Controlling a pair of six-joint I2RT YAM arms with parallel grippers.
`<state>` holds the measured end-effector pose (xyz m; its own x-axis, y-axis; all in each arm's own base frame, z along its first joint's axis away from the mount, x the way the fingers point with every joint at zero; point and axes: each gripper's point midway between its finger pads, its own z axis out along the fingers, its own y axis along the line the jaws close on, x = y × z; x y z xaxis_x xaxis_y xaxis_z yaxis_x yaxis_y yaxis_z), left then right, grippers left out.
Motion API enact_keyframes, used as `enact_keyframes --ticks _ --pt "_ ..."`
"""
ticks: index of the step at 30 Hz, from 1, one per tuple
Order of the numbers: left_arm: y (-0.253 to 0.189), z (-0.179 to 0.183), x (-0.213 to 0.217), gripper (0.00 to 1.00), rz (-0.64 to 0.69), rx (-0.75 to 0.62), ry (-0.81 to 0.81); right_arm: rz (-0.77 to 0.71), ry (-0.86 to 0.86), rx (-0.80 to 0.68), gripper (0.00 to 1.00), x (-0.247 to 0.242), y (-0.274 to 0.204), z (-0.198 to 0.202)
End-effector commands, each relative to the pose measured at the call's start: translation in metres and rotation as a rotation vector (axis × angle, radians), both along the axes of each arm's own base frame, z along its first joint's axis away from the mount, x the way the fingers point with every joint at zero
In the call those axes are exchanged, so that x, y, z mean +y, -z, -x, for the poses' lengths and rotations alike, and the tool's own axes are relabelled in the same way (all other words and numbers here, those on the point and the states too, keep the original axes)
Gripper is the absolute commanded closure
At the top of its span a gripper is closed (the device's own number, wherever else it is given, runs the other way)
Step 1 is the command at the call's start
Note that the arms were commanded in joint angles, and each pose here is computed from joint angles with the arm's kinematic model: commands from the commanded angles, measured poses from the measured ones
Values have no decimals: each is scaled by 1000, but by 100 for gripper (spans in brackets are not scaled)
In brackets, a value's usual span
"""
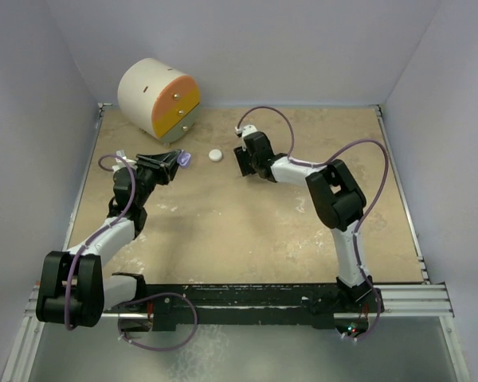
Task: Insert the wireless bluetooth earbuds into the charging case
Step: Adjust the earbud at the center of the board.
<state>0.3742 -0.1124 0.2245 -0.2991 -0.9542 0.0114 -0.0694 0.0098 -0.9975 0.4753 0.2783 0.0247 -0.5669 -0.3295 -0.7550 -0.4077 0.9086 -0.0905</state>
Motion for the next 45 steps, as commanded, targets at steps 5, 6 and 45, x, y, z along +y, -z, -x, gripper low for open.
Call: enact_keyframes --ticks 5,6,45 --pt "-16 -5 2 100 -5 -58 -4 208 128 175 42 -81 46 28" --pt "-16 -5 2 100 -6 -58 -5 206 135 176 42 -84 45 28" --pt "-8 -6 2 100 7 -48 -6 -98 -181 198 42 -16 27 4"
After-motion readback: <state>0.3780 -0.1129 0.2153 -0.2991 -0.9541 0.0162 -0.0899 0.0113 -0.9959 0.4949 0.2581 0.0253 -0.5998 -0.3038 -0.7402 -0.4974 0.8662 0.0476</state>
